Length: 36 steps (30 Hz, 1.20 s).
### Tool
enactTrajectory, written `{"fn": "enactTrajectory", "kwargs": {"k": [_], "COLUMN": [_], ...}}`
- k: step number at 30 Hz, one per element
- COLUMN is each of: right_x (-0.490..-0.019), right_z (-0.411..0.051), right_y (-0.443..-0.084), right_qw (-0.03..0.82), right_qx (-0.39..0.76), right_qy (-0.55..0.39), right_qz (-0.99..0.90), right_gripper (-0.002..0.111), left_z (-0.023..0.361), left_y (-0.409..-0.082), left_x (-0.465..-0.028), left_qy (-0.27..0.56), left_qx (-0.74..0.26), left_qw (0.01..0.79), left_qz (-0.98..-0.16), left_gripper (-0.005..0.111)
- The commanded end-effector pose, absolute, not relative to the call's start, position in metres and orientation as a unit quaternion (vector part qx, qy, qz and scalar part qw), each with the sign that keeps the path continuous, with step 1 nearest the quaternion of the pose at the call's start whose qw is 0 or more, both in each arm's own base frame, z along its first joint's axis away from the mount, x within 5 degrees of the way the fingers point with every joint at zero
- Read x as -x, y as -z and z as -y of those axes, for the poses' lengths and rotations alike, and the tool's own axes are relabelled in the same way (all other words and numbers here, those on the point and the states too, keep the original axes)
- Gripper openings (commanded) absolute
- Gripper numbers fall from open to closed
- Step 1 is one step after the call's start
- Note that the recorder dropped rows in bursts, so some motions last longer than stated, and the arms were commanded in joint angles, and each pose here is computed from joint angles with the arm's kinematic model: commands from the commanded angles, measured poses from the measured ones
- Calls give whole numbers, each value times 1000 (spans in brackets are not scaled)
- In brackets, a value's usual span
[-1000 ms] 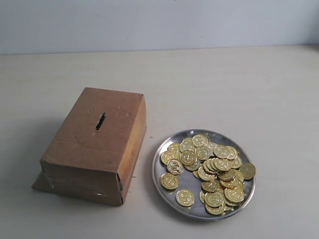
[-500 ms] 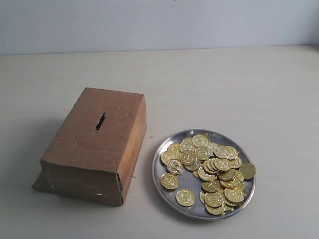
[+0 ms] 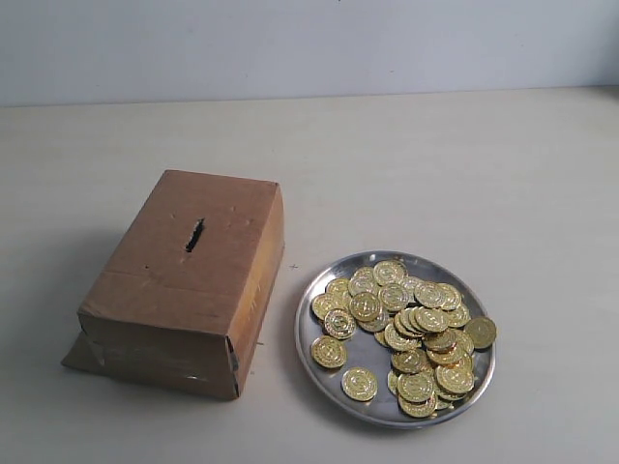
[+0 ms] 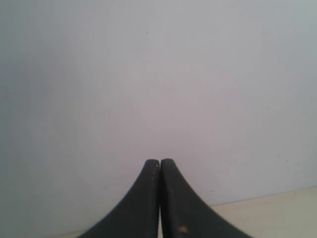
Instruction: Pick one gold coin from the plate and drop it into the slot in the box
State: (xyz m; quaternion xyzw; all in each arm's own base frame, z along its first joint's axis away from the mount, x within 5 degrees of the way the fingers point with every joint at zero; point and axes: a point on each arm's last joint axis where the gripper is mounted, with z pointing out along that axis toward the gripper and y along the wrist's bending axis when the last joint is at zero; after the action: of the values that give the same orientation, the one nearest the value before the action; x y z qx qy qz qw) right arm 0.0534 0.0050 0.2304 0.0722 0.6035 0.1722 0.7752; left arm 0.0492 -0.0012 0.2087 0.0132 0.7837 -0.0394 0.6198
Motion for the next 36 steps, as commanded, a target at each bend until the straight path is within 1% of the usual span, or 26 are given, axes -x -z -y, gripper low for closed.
{"fn": "enactTrajectory", "kwargs": {"k": [1,7,13,19,23,36], "right_x": [-53,-53,-53,-53,-53,-53], "right_z": [-5,-5,-5,-5,-5,-5], "right_y": [-230,-230,-230,-230,-230,-230], "right_qw": [778,778,778,777,777,778], "right_qx": [-71,-72,-72,-72,-72,-71], "right_qy": [-169,-169,-169,-169,-169,-168], "right_qz": [-601,-601,-601,-602,-602,-602], "right_gripper": [0,0,0,0,0,0], "left_z": [3,5,6,10,11,11], "left_y": [-189,-187,-184,-184,-184,-184], "left_x": [-54,-54,-54,-53,-53,-53], "left_qy": [38,47,51,74,70,76], "left_qx": [-28,-32,-34,-37,-52,-48], "left_qw": [623,630,615,613,614,613], "left_qz": [-781,-774,-786,-786,-785,-785], "left_gripper": [0,0,0,0,0,0]}}
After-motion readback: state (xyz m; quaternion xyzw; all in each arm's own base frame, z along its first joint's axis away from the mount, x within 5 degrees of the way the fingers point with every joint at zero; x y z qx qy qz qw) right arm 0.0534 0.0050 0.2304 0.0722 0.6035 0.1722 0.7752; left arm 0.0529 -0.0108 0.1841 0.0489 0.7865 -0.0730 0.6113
